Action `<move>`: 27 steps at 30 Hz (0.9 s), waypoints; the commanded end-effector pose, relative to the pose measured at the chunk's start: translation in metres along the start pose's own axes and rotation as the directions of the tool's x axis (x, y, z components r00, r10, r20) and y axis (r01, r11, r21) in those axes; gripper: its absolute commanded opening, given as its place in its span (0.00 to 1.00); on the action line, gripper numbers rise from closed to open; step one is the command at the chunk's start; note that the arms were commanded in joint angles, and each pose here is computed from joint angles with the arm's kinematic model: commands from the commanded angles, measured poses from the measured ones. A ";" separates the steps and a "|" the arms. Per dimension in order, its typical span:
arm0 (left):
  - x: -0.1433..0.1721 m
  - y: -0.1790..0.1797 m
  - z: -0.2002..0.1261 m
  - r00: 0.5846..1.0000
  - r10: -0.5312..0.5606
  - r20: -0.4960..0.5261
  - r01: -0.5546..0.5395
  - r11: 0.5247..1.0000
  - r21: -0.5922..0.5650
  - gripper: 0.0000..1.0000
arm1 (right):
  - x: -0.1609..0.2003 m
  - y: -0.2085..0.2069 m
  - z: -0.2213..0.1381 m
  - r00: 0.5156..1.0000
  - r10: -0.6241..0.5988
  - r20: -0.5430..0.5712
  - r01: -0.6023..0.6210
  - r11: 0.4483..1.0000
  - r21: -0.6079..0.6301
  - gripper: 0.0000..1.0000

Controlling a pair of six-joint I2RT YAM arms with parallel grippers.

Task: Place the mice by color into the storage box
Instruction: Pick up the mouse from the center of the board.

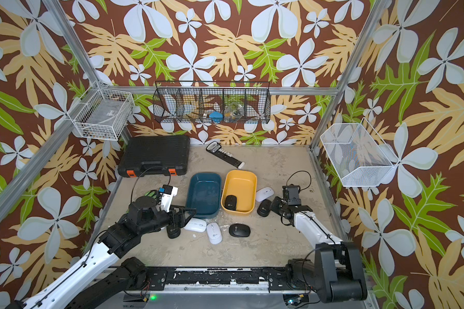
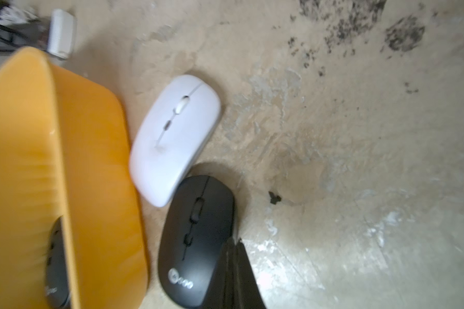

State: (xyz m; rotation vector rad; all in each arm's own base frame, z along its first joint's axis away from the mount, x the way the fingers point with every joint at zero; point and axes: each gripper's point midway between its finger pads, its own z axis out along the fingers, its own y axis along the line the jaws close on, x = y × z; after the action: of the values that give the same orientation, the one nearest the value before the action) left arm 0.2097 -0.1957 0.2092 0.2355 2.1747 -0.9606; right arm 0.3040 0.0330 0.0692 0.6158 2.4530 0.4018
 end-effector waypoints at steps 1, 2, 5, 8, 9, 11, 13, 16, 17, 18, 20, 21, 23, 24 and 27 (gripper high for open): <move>0.000 -0.001 0.001 1.000 0.008 0.002 -0.008 1.000 0.006 0.82 | 0.016 0.007 -0.011 0.999 -0.010 -0.039 0.008 0.998 -0.063 0.36; 0.000 -0.001 0.001 1.000 0.008 0.002 -0.008 1.000 0.006 0.82 | 0.020 0.009 -0.013 0.999 -0.005 -0.048 0.000 0.996 -0.086 0.45; -0.001 -0.002 0.002 1.000 0.010 0.002 -0.010 1.000 0.007 0.82 | 0.029 0.011 -0.010 0.997 -0.004 -0.078 -0.004 0.995 -0.098 0.68; -0.002 -0.002 0.002 1.000 0.008 0.004 -0.008 1.000 0.008 0.82 | 0.036 0.013 -0.003 0.994 -0.015 -0.104 0.006 0.996 -0.091 0.79; -0.001 -0.001 0.002 1.000 0.006 0.001 -0.006 1.000 0.008 0.82 | 0.037 0.016 -0.002 0.994 -0.019 -0.108 0.009 0.996 -0.092 0.82; 0.000 0.000 0.002 1.000 0.007 0.000 -0.007 1.000 0.005 0.82 | 0.039 0.023 0.001 0.993 -0.033 -0.109 0.023 0.996 -0.091 0.86; 0.000 0.000 0.002 1.000 0.008 0.002 -0.008 1.000 0.005 0.82 | 0.040 0.026 0.005 0.992 -0.048 -0.116 0.040 0.996 -0.073 0.87; 0.000 -0.001 0.002 1.000 0.011 0.002 -0.011 1.000 0.006 0.82 | 0.045 0.021 0.014 0.987 -0.053 -0.152 0.049 0.998 -0.026 0.88; 0.000 -0.001 0.001 1.000 0.013 0.003 -0.013 1.000 0.007 0.82 | 0.044 0.020 0.015 0.987 -0.058 -0.151 0.057 0.998 -0.011 0.87; -0.001 -0.001 0.001 1.000 0.012 0.005 -0.012 1.000 0.006 0.82 | 0.044 0.016 0.016 0.986 -0.061 -0.152 0.063 0.998 0.009 0.87; 0.000 0.000 0.001 1.000 0.013 0.005 -0.013 1.000 0.006 0.82 | 0.041 0.011 0.017 0.986 -0.072 -0.153 0.080 0.996 0.048 0.87; 0.000 0.000 0.002 1.000 0.013 0.003 -0.013 1.000 0.005 0.82 | 0.040 0.010 0.018 0.985 -0.076 -0.155 0.086 0.994 0.061 0.87; 0.001 0.000 0.002 1.000 0.015 0.005 -0.015 1.000 0.008 0.82 | 0.039 0.009 0.021 0.983 -0.077 -0.166 0.091 0.993 0.075 0.86; 0.001 0.000 0.002 1.000 0.015 0.004 -0.015 1.000 0.008 0.82 | 0.039 0.010 0.022 0.983 -0.078 -0.167 0.092 0.993 0.077 0.86; 0.001 0.000 0.003 1.000 0.018 0.005 -0.018 1.000 0.011 0.82 | 0.038 0.015 0.025 0.981 -0.093 -0.170 0.109 0.990 0.090 0.86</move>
State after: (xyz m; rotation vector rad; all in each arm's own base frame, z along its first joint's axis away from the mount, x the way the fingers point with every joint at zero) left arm 0.2091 -0.1954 0.2023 0.2363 2.1894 -0.9552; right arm 0.2951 0.0701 0.0389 0.5294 2.6503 0.3567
